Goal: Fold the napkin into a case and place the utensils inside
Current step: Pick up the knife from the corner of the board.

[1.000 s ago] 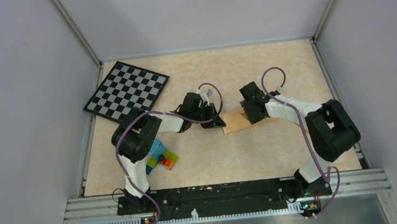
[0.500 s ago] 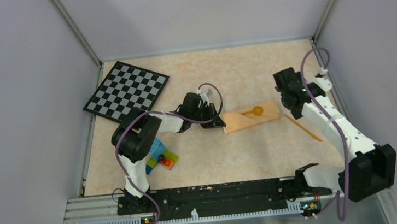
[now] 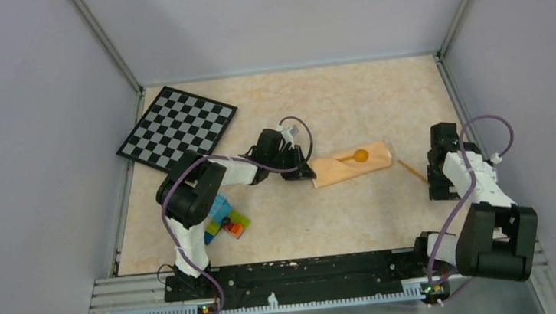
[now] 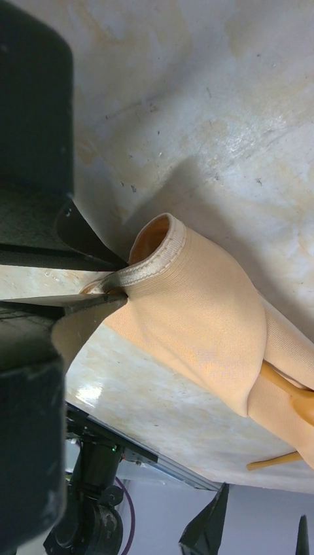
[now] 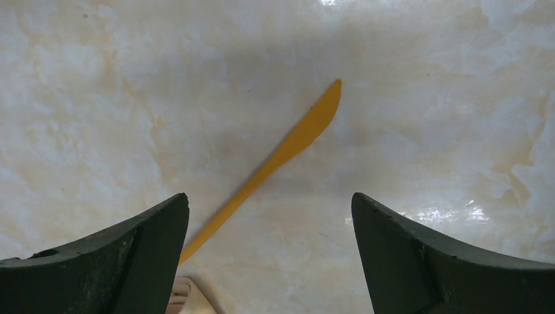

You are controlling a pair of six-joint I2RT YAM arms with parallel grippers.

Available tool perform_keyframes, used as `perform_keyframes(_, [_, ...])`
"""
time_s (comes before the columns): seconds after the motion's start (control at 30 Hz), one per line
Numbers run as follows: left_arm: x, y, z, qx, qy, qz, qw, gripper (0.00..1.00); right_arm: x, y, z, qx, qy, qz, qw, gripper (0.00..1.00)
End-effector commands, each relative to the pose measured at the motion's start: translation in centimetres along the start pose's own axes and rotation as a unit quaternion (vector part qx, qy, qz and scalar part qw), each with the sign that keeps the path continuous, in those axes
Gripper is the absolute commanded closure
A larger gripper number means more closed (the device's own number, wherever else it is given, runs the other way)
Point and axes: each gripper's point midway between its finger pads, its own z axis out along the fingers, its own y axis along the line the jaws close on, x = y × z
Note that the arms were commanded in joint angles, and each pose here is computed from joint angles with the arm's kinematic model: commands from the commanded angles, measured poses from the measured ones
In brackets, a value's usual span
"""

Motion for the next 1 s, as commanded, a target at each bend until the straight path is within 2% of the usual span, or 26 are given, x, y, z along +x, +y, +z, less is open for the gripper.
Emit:
perform_keyframes(0.0, [0.1, -0.3, -0.4, -0.012, 0.006, 0.012, 1.000, 0.76, 1.5, 1.9, 2.1, 0.018, 0.047, 0.036, 0.998, 0.08])
perform_keyframes(0.17, [0.2, -0.4, -0.4, -0.012, 0.007, 0.014, 1.000, 0.77, 2.9, 2.4, 3.8, 0.052, 0.070, 0.029, 0.996, 0.08])
perform_keyframes(0.33, [-0.3, -0.6, -0.5, -0.014, -0.003, 0.021, 1.000, 0.77, 3.9, 2.5, 5.4, 0.083, 0.077, 0.030, 0.993, 0.18])
perform_keyframes(0.37, [-0.5, -0.6, -0.6, -0.015, -0.008, 0.023, 1.000, 0.77, 3.9, 2.6, 5.6, 0.090, 0.076, 0.022, 0.993, 0.23])
perform_keyframes(0.4, [-0.5, -0.7, -0.7, -0.016, -0.012, 0.025, 0.999, 0.77, 4.0, 2.6, 5.9, 0.100, 0.078, 0.011, 0.992, 0.33])
perform_keyframes(0.47, [-0.6, -0.6, -0.9, -0.018, -0.017, 0.028, 0.999, 0.77, 4.3, 2.7, 6.3, 0.114, 0.084, -0.013, 0.990, 0.64])
perform_keyframes(0.5, [-0.5, -0.6, -0.9, -0.018, -0.019, 0.028, 0.999, 0.77, 4.4, 2.7, 6.4, 0.123, 0.086, -0.021, 0.988, 0.74])
perform_keyframes(0.53, [-0.5, -0.6, -1.0, -0.016, -0.021, 0.029, 0.999, 0.77, 4.5, 2.6, 6.6, 0.129, 0.089, -0.025, 0.987, 0.78])
perform_keyframes(0.63, [-0.3, -0.7, -1.1, -0.010, -0.022, 0.031, 0.999, 0.77, 4.4, 2.7, 6.8, 0.136, 0.083, -0.035, 0.987, 0.81])
perform_keyframes(0.73, [-0.3, -0.8, -1.1, -0.006, -0.023, 0.035, 0.999, 0.77, 4.1, 3.2, 6.7, 0.124, 0.079, -0.042, 0.988, 0.99])
perform_keyframes(0.97, [0.3, -0.6, -0.9, 0.003, -0.020, 0.035, 0.999, 0.78, 1.2, 4.9, 4.1, 0.081, 0.045, -0.073, 0.993, 1.00])
